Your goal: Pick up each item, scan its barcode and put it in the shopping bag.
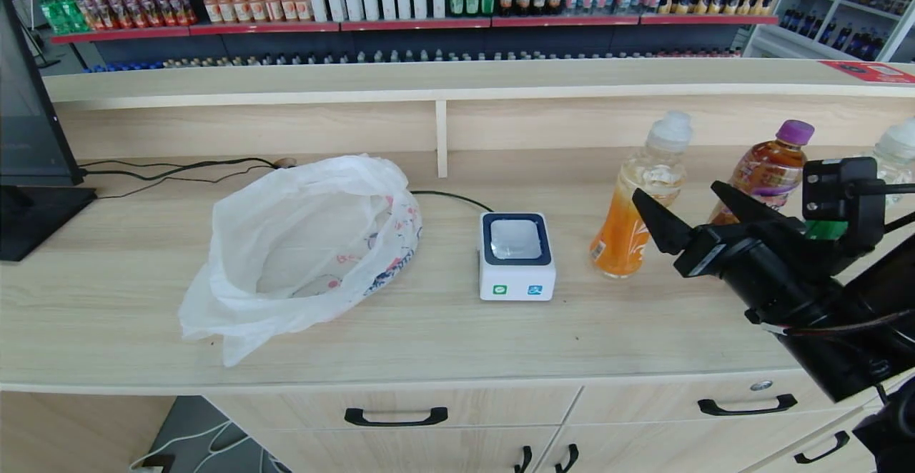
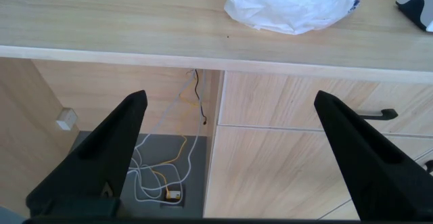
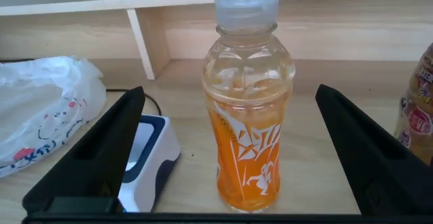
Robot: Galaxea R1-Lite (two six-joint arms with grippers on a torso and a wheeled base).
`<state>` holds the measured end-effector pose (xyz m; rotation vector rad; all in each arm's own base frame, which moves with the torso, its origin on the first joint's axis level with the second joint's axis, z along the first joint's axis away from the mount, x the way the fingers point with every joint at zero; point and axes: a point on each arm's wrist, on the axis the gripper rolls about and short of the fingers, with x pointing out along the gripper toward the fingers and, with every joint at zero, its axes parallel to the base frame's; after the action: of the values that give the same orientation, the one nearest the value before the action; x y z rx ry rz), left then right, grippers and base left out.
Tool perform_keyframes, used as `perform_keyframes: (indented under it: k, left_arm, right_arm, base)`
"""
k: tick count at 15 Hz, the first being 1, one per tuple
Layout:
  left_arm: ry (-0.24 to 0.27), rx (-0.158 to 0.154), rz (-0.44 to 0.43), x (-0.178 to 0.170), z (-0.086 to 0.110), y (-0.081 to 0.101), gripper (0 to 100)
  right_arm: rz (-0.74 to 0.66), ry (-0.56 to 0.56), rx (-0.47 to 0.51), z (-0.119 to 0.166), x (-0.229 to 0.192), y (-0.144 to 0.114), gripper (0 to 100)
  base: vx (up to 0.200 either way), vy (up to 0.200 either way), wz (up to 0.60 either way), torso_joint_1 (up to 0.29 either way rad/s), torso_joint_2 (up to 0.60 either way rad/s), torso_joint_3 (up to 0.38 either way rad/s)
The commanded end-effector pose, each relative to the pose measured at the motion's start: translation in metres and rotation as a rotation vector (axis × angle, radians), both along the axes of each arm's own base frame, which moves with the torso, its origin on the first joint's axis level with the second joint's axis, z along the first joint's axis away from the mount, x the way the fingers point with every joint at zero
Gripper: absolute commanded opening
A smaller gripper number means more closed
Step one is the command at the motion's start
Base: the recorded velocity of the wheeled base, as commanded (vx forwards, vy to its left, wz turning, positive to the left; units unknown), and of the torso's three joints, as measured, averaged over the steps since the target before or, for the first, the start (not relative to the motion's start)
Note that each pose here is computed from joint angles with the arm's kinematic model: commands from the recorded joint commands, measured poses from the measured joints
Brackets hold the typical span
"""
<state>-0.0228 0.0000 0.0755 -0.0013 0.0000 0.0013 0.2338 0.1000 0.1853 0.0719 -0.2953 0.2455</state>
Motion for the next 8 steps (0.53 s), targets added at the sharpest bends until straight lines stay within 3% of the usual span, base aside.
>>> perform_keyframes:
  k: [1,8]
  left_arm:
    - [0.0,0.0,0.0,0.0,0.0,0.0,100]
    - [0.0,0.0,0.0,0.0,0.0,0.0,100]
  right_arm:
    - [-0.003,0.022,-0.011,-0.007,0.009,0.003,100]
    - [-0.049,0.052,-0.044,-0.021,0.035,0.002,100]
  base:
    - [0.0,0.0,0.0,0.0,0.0,0.0]
    - [0.0,0.0,0.0,0.0,0.0,0.0]
